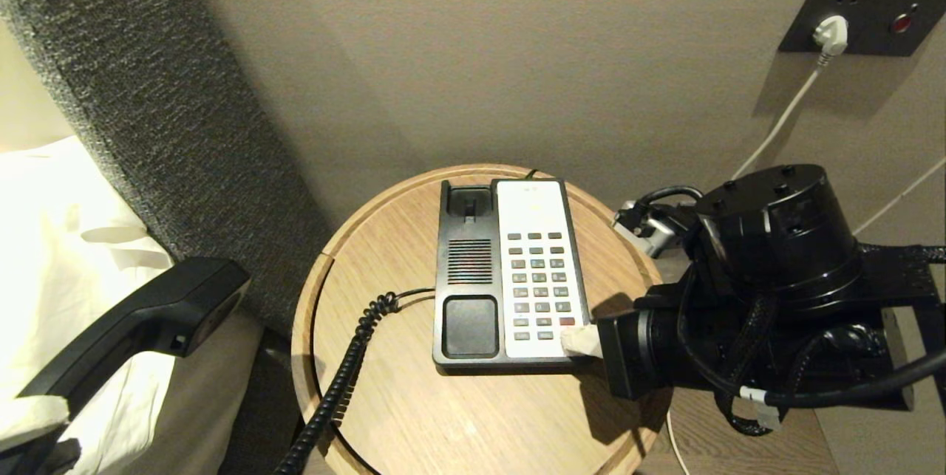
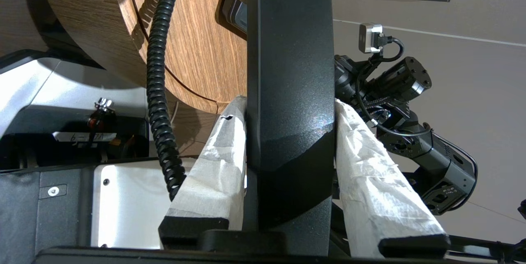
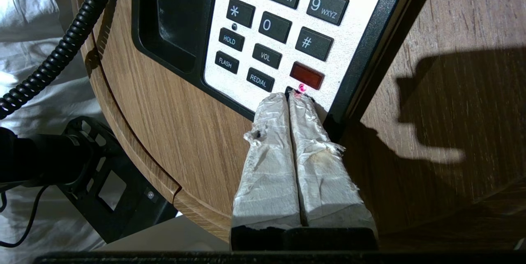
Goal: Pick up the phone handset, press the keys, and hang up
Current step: Dial the number
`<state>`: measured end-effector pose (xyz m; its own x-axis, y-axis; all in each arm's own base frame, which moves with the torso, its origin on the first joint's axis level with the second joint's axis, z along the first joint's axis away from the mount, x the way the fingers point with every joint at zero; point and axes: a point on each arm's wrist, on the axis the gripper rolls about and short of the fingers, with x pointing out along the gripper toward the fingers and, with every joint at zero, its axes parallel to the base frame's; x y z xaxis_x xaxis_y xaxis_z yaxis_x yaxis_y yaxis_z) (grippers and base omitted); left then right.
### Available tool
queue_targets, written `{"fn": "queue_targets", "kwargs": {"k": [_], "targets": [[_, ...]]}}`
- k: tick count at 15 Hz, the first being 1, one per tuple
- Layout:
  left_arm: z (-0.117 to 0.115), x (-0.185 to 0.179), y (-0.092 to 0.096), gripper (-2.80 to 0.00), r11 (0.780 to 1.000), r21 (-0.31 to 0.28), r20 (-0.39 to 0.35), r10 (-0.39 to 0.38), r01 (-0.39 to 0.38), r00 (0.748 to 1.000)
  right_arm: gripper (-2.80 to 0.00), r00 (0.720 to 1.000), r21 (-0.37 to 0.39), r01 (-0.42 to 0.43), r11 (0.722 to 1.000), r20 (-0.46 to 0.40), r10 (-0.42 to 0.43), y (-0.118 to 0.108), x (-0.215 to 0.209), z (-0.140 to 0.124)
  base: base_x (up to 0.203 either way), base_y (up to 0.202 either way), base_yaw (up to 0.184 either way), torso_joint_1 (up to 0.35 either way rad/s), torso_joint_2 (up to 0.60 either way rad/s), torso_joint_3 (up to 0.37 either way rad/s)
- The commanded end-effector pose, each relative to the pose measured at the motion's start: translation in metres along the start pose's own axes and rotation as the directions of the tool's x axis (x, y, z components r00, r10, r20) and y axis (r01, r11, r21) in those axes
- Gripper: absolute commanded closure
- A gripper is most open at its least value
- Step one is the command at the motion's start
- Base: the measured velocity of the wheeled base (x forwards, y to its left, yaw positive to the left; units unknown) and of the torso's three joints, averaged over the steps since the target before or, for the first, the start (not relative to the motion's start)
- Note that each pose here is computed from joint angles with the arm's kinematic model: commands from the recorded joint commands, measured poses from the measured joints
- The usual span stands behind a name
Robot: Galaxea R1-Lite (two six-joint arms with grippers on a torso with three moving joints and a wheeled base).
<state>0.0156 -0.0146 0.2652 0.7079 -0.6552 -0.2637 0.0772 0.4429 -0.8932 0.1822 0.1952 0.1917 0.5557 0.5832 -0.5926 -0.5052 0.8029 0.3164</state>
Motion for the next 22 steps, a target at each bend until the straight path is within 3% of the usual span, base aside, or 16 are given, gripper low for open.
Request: {"fn": "queue_targets", "kwargs": {"k": [1,5,13,22], "targets": [[0.000,0.000,0.000,0.00,1.000,-0.007,-0.003,0.001,-0.001,1.000,0.00,1.000,0.000,0.008,1.000,-0.011,-0.008,-0.001,0.003,-0.002,0.000,0.000,0.000,0.000,0.00,0.000],[0.000,0.000,0.000,0.00,1.000,-0.007,-0.003,0.001,-0.001,1.000,0.00,1.000,0.000,0.008,1.000,-0.012,-0.008,-0.001,0.002,-0.003,0.000,0.000,0.000,0.000,0.00,0.000],[-0.001,-0.002,0.000,0.00,1.000,-0.004,-0.001,-0.006,0.006,1.000,0.00,0.998,0.005,-0.018,1.000,0.065,0.018,0.003,-0.019,0.008,0.000,0.000,0.000,0.000,0.00,0.000],[-0.001,-0.002,0.001,0.00,1.000,-0.005,-0.002,-0.005,0.005,1.000,0.00,0.999,0.005,0.008,1.000,0.041,-0.008,-0.002,-0.011,0.005,0.000,0.000,0.000,0.000,0.00,0.000]]}}
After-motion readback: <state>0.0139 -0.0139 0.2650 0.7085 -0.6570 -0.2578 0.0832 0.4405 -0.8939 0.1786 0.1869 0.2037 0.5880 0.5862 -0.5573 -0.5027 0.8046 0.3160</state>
